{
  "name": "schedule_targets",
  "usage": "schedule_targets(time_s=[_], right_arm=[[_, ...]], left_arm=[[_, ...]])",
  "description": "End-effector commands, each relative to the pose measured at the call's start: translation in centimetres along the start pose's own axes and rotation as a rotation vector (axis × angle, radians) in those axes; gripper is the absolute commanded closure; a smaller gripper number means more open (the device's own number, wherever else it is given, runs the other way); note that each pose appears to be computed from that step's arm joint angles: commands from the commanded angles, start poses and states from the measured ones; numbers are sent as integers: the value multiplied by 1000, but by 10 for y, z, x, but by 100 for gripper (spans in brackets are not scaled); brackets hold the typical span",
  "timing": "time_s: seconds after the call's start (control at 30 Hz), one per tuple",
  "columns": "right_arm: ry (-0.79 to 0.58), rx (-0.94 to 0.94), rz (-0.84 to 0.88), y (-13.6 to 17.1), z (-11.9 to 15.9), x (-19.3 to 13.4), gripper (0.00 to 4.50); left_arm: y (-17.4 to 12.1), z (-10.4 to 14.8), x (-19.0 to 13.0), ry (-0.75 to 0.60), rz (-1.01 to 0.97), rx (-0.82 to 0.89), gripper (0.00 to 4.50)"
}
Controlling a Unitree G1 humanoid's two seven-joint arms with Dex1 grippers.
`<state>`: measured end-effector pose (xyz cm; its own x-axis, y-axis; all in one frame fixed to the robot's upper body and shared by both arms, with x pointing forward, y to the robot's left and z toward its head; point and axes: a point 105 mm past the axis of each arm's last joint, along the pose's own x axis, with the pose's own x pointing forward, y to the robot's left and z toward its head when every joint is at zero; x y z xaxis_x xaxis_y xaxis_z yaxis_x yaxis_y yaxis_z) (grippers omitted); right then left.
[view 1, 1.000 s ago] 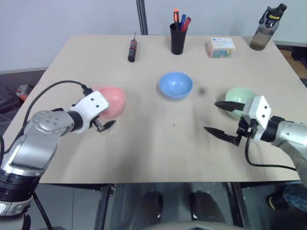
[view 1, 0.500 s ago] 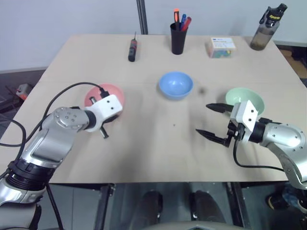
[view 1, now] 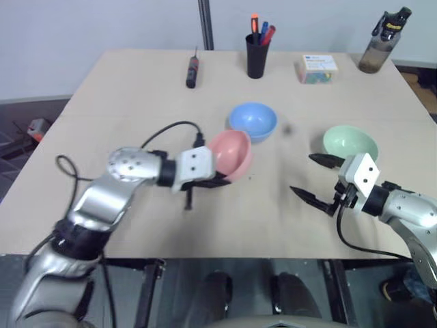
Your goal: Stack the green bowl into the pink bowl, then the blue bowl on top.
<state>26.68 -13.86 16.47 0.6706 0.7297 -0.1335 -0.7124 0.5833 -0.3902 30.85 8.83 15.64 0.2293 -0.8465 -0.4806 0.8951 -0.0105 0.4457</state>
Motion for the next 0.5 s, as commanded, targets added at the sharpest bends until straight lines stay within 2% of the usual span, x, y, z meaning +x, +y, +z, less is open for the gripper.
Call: schedule_targets(time_s=[0.03,0.1,0.17,0.23,0.3,0.43,0.5], right_arm=[[-32,-55,-52,-2,12,-4,0],[-25,-59,-64,-2,12,-5,0],[-10,-68,-83,-3,10,-7,0],[13,-81,-114,-6,8,-9,0],[54,-101,-187,-16,2,-12,0],[188,-143,-359,-47,-20,-19,0],[238,-133,-388,-59,-31,-18,0]], left_arm=[[-3,1,12,11,-86,49,309],[-5,1,15,9,-120,65,211],[-2,4,16,-16,-117,72,164],[2,9,14,-43,-98,78,70],[13,18,5,-101,-34,49,9],[23,27,-25,-158,43,-32,9],[23,34,-42,-211,93,-41,9]])
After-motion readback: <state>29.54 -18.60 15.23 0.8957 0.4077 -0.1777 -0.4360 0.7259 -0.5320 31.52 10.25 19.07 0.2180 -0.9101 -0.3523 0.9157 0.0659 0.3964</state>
